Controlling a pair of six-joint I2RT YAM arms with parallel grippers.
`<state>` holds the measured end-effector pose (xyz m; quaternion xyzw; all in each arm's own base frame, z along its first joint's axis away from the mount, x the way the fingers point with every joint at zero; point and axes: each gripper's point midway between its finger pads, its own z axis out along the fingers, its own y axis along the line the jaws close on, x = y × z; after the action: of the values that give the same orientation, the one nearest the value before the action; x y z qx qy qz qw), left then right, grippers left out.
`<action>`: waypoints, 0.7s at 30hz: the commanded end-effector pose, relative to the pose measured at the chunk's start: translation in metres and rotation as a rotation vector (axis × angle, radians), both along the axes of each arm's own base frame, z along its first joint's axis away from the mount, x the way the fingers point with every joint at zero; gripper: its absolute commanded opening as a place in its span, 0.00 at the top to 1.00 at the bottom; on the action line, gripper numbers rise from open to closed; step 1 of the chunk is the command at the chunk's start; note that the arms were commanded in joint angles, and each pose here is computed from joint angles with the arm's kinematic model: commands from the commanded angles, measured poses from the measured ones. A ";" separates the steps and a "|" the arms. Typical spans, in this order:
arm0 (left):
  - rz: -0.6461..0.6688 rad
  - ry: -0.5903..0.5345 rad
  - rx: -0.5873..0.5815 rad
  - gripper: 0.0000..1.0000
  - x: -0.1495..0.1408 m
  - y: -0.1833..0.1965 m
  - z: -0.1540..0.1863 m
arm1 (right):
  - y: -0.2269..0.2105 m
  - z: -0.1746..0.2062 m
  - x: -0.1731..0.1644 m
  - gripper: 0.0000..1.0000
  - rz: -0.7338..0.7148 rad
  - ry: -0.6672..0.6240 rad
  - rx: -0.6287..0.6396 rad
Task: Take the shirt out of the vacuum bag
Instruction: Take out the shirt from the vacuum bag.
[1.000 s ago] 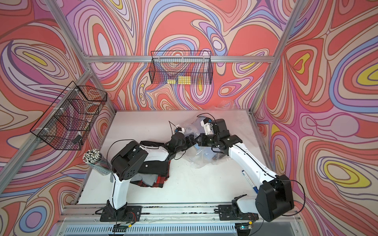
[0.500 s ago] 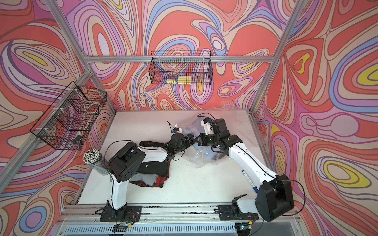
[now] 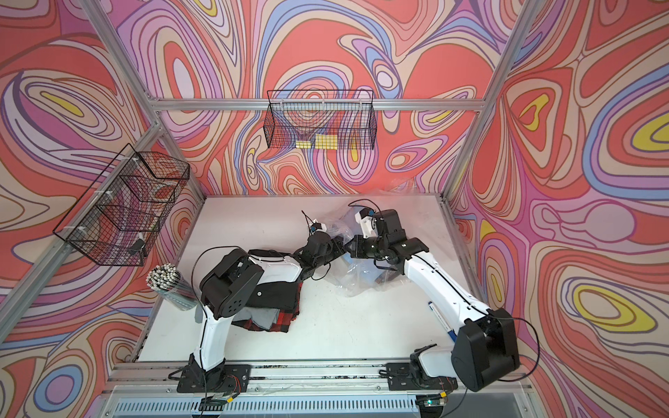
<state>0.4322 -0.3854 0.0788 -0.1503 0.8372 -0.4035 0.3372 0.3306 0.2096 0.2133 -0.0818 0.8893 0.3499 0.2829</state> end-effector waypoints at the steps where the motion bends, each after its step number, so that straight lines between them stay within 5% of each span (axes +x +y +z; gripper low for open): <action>1: -0.024 0.009 0.037 0.49 -0.002 -0.003 -0.011 | 0.004 0.014 0.003 1.00 0.017 -0.044 0.008; 12: -0.035 -0.012 0.031 1.00 0.000 -0.002 0.003 | 0.004 0.010 0.002 1.00 0.016 -0.044 0.006; 17: -0.025 0.002 0.030 1.00 -0.005 0.005 0.007 | 0.003 0.010 0.001 1.00 0.013 -0.046 0.007; 18: -0.023 0.007 0.036 0.95 -0.007 0.008 0.008 | 0.003 0.011 0.001 1.00 0.013 -0.050 0.008; 21: -0.002 0.019 0.049 0.55 -0.015 0.019 0.007 | 0.003 0.011 0.000 1.00 0.011 -0.054 0.008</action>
<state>0.4250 -0.3790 0.0795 -0.1402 0.8448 -0.3936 0.3342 0.3307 0.2090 0.2128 -0.0807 0.8902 0.3481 0.2827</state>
